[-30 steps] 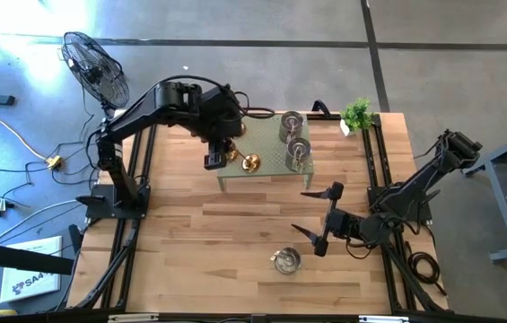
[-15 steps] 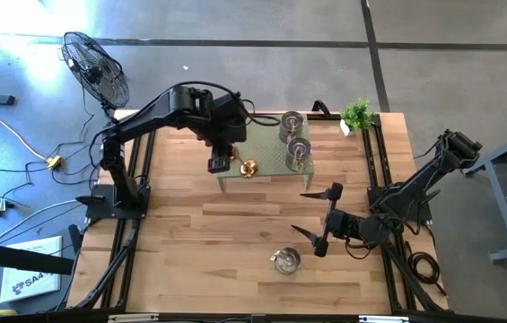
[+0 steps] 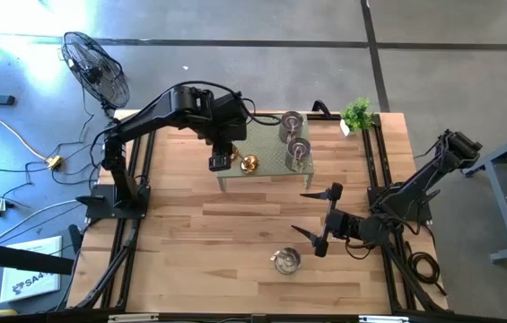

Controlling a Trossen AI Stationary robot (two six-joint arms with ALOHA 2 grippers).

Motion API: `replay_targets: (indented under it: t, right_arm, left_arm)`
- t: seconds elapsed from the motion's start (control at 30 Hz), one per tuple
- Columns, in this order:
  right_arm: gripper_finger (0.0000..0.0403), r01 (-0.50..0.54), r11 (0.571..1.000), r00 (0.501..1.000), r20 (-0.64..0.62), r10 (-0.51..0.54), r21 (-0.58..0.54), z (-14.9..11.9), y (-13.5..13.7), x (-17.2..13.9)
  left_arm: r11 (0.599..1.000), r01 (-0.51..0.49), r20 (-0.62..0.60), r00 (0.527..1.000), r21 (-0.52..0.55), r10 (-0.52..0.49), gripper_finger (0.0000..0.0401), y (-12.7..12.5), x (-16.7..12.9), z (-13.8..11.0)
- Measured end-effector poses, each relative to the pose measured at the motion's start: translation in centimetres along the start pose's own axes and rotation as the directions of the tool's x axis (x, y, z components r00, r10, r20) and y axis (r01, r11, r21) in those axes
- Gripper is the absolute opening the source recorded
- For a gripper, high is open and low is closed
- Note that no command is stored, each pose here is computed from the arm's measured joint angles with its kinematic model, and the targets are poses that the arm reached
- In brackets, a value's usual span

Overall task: Pick & Place candle stick holders
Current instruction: Put the gold candle holder on the shelf

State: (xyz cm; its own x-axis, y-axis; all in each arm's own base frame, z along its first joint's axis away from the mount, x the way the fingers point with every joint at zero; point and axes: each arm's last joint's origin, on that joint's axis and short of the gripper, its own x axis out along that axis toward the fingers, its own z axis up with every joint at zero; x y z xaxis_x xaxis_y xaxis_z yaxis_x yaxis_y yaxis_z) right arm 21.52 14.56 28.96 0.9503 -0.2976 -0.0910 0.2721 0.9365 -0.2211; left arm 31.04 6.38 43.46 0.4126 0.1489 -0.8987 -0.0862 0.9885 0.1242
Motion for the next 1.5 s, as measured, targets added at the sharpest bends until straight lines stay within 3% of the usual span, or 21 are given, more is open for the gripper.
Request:
replay_targets:
  t: [1.5]
  right_arm:
    - [0.04,-0.001,1.0,1.0,-0.014,0.001,0.013,-0.21,0.02,0.0]
  left_arm:
    - [0.999,-0.031,0.002,1.0,-0.007,0.031,0.0152,0.08,-0.1,0.0]
